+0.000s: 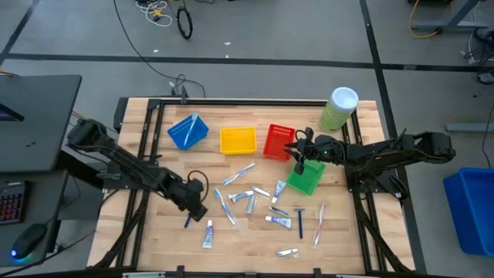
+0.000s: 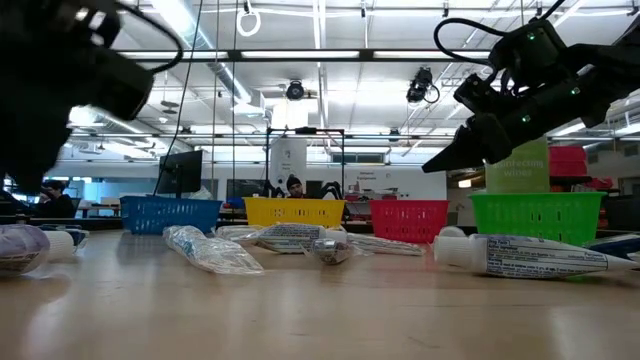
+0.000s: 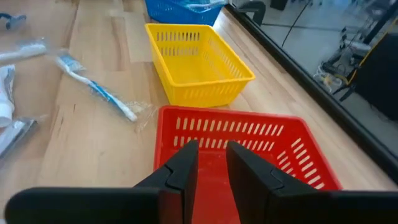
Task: Pick & Place Travel size toiletries
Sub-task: Put the blue razor into the yellow bin
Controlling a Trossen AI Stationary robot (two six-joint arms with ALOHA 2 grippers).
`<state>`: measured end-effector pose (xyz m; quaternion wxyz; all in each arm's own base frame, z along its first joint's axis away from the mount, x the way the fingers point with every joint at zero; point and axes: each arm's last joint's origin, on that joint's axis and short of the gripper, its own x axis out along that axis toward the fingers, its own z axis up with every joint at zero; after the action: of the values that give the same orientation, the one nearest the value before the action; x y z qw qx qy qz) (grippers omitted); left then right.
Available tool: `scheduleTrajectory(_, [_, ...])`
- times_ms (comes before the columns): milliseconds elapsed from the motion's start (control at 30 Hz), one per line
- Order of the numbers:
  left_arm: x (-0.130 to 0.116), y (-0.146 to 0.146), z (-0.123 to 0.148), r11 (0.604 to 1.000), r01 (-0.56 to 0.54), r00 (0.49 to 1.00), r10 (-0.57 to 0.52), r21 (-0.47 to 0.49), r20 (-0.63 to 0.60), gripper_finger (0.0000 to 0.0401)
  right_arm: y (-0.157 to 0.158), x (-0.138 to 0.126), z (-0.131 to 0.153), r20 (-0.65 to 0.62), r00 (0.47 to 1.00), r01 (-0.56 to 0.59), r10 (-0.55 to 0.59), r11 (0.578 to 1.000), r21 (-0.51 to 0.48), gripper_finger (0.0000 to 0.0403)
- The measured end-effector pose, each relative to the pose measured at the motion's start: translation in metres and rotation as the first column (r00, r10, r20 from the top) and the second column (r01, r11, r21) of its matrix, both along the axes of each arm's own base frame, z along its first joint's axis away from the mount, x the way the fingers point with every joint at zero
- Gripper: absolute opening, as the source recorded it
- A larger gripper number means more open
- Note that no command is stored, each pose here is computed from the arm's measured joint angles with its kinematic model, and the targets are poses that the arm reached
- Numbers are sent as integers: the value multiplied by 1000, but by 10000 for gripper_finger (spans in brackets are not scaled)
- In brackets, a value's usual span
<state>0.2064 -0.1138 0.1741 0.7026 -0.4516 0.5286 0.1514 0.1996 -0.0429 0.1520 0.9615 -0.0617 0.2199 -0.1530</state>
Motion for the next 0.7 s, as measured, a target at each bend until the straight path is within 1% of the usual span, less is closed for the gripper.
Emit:
scheduleTrajectory(133, [-5, -5, -19, 999, -1, 989, 6, 38, -146, 186, 0, 1, 1, -5, 1000, -21, 21, 999, -49, 95])
scheduleTrajectory(200, [-5, -6, -26, 998, 5, 982, 6, 59, -186, 186, 0, 1, 2, -2, 1000, -29, 29, 997, -70, 96])
scheduleTrajectory(367, [-2, -7, -35, 994, -3, 980, 24, 105, -200, 186, -1, 3, 7, 37, 998, -42, 47, 991, -125, 93])
scheduleTrajectory(433, [-1, -7, -38, 991, 15, 979, 11, 130, -202, 184, -1, 4, 10, 55, 997, -45, 53, 989, -144, 92])
scheduleTrajectory(533, [-2, -6, -38, 988, 50, 979, -20, 143, -201, 166, -1, 4, 12, 68, 996, -49, 62, 984, -170, 93])
scheduleTrajectory(700, [-3, -5, -38, 984, 54, 980, -19, 170, -200, 107, -3, 4, 12, 69, 996, -42, 55, 984, -176, 96])
